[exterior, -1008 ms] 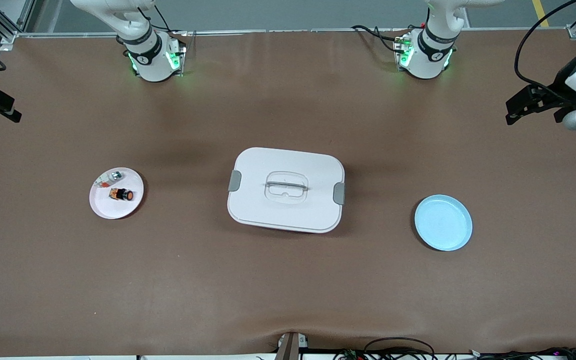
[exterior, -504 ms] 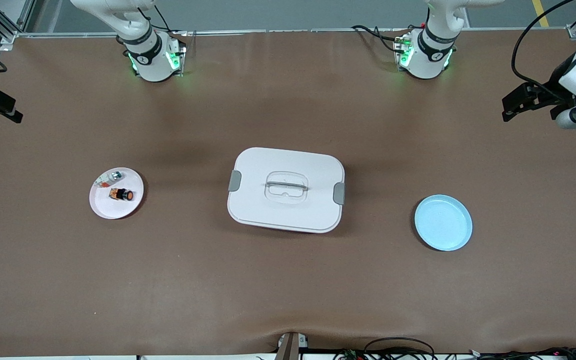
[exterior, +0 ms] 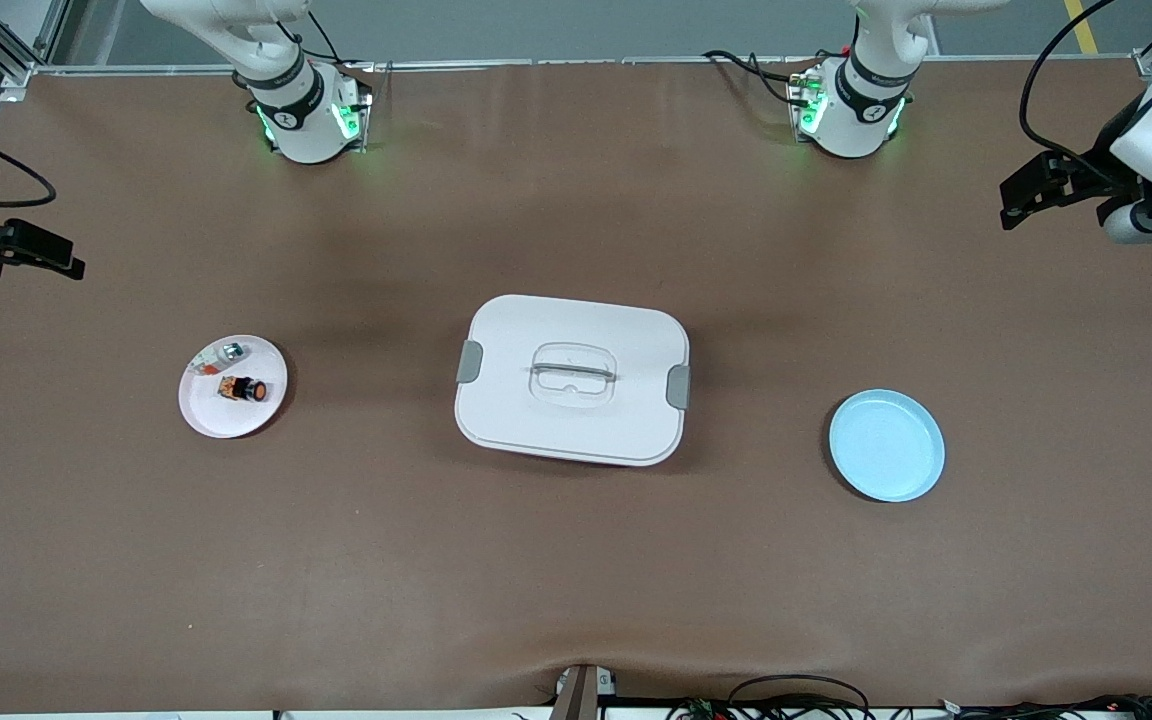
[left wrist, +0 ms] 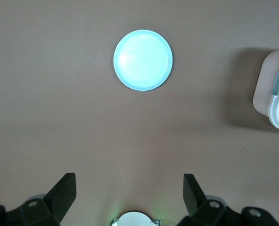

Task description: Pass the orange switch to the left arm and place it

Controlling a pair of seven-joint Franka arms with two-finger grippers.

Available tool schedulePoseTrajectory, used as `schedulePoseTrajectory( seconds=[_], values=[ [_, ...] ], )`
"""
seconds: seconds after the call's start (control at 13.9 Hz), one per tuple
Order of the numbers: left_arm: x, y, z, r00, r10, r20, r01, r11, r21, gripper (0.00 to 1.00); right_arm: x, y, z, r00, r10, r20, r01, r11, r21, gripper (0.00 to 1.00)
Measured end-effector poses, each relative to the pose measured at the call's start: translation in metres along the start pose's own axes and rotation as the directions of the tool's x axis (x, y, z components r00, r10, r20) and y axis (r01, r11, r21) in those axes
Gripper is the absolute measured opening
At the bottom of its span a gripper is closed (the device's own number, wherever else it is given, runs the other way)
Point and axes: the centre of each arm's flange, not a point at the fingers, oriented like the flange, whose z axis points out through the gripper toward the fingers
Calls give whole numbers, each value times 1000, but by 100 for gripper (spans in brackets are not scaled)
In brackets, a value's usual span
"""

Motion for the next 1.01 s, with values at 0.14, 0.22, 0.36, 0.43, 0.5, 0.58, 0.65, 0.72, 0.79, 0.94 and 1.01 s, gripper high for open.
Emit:
schedulePoseTrajectory(
  seconds=[0.14,0.22,0.36,0.43,0.5,0.58,0.65,0.72,0.79,0.94,1.01],
  values=[
    [0,0,0,1000,0,1,0,1000,0,100,3,1,5,1000,2,10,-2,1000,0,100],
    [0,0,1,1000,0,2,0,1000,0,100,8,2,13,1000,4,25,-4,1000,0,100],
    [0,0,1,1000,0,3,0,1000,0,100,23,7,36,998,12,62,-12,1000,-1,100],
    [0,0,2,1000,0,2,0,1000,0,100,32,12,53,996,21,89,-21,1000,-1,100],
    [1,0,2,1000,0,-1,0,1000,0,100,41,19,69,993,33,110,-33,999,-1,100],
    [2,0,3,1000,0,-3,0,1000,-1,100,50,29,83,991,47,122,-47,999,-1,100],
    [4,0,4,1000,0,-6,0,1000,-1,100,59,39,95,991,57,118,-57,998,-1,100],
    [6,1,6,1000,1,-6,-1,1000,-2,100,65,44,101,993,61,105,-61,998,-2,100],
    [8,1,8,1000,1,-5,-1,1000,-2,100,70,45,104,994,62,90,-62,998,-2,100],
    [10,1,11,1000,1,-2,-1,1000,-2,100,74,41,107,995,61,73,-62,998,20,100],
    [11,1,11,1000,1,-1,-1,1000,-2,100,76,39,111,996,62,63,-65,997,35,100]
  ],
)
